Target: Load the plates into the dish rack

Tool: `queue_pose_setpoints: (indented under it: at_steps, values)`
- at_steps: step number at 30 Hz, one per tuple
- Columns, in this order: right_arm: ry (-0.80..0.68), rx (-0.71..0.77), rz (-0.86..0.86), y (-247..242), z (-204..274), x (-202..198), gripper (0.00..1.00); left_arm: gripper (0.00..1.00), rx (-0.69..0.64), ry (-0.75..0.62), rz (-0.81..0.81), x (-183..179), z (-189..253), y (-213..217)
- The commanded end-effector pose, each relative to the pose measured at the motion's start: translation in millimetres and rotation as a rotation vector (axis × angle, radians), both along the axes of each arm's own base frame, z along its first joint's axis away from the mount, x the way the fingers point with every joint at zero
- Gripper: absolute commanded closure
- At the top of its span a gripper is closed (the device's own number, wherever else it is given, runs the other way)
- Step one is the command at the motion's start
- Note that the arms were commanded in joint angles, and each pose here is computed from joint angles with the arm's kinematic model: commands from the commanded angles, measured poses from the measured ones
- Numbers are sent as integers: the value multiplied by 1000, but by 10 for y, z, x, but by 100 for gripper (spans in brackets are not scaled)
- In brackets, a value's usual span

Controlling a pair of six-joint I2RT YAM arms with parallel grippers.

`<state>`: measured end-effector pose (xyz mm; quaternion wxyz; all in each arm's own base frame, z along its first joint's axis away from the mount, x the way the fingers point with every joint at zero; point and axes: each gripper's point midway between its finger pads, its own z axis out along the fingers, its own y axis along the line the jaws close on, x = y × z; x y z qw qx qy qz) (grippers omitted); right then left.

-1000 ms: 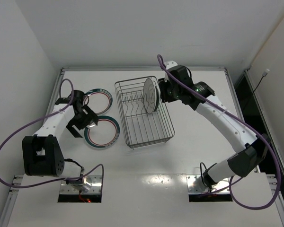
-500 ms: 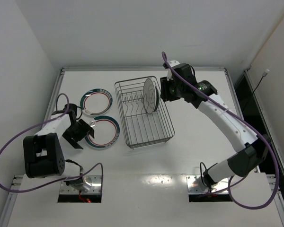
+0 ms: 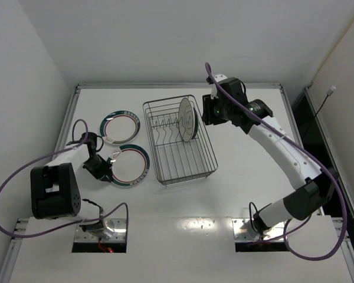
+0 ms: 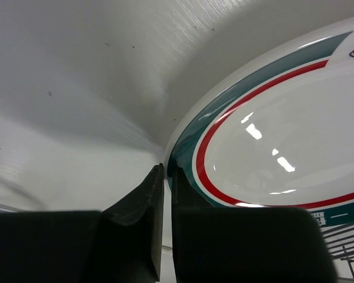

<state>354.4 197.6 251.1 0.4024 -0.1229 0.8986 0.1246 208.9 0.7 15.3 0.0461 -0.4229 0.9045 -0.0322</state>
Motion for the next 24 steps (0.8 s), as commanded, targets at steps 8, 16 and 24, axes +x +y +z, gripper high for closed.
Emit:
queue_pose_setpoints:
  at_steps: [8, 16, 24]
  values:
    - [-16, 43, 0, 39, 73, 75, 68, 97, 59, -52, -7, 124, 155, 128]
    - [-8, 38, -9, -2, 57, 78, 68, 65, 24, -43, -12, 30, 10, 54]
    - [0, 34, -9, -13, 64, 57, 68, 45, 7, -57, -5, 14, -133, 16]
